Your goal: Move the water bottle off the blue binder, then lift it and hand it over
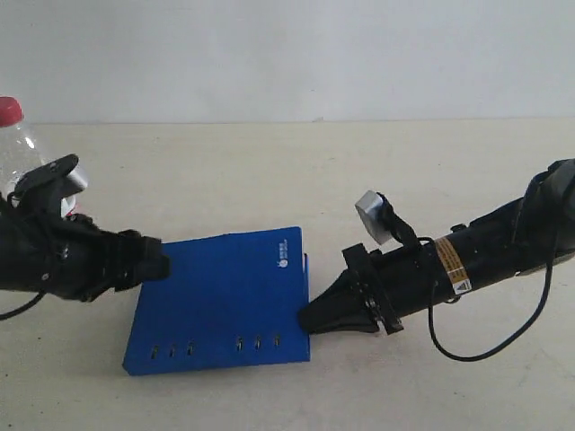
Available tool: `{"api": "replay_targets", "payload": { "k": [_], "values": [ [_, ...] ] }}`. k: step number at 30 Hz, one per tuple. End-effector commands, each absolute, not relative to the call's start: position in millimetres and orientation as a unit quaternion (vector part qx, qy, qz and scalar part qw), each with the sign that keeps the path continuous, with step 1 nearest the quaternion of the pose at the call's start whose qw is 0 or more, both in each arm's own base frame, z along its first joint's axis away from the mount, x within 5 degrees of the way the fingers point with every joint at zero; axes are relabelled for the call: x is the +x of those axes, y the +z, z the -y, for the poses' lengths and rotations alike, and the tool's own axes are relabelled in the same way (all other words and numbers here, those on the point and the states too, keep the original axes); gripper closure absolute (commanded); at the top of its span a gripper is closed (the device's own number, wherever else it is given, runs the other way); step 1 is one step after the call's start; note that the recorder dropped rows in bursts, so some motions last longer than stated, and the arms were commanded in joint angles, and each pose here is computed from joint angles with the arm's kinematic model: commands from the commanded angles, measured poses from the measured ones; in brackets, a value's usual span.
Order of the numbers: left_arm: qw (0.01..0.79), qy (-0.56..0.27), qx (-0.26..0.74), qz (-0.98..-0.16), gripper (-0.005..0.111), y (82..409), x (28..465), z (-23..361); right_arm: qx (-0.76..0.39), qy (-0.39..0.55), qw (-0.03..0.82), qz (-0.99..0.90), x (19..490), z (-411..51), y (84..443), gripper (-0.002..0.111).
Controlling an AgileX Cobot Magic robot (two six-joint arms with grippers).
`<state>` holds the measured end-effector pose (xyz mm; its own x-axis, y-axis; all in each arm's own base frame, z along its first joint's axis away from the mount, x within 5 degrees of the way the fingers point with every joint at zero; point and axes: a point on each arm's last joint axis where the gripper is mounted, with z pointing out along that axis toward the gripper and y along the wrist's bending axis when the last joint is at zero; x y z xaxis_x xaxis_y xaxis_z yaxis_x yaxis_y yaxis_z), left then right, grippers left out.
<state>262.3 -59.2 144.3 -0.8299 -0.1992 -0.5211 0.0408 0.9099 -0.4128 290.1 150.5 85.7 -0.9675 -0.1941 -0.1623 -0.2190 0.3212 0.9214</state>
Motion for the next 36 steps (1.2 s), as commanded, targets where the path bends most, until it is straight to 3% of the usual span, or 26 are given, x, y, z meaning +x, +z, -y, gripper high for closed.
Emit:
{"api": "replay_targets", "payload": {
  "k": [1, 5, 9, 13, 22, 25, 30, 36],
  "values": [
    [0.254, -0.207, -0.103, -0.939, 0.055, 135.1, 230.8, 53.0, -0.060, 0.602, 0.092, -0.791, 309.5, -148.0, 99.1, 0.108],
    [0.227, -0.272, -0.142, -0.924, 0.055, 138.5, 216.1, 60.7, -0.015, 0.607, 0.137, -0.782, 323.5, -130.9, 102.1, 0.108],
    [0.205, -0.347, -0.131, -0.906, 0.055, 144.7, 213.1, 73.1, -0.083, 0.583, 0.112, -0.800, 314.8, -118.3, 95.8, 0.108],
    [0.214, -0.304, -0.153, -0.916, 0.055, 140.4, 215.2, 65.6, -0.168, 0.555, 0.054, -0.813, 298.3, -115.4, 88.1, 0.108],
    [0.232, -0.238, -0.175, -0.927, 0.055, 136.2, 219.4, 53.9, -0.164, 0.477, 0.123, -0.855, 330.1, -111.4, 93.4, 0.108],
    [0.234, -0.251, -0.157, -0.926, 0.055, 137.7, 223.2, 57.1, -0.179, 0.508, 0.122, -0.834, 336.0, -115.5, 105.7, 0.097],
    [0.223, -0.269, -0.124, -0.929, 0.055, 131.1, 239.5, 64.3, -0.173, 0.513, 0.123, -0.832, 348.0, -125.5, 117.3, 0.056],
    [0.175, -0.296, -0.121, -0.931, 0.055, 105.5, 259.5, 73.5, -0.158, 0.482, 0.119, -0.853, 350.7, -146.5, 115.7, 0.052]
  ]
}}
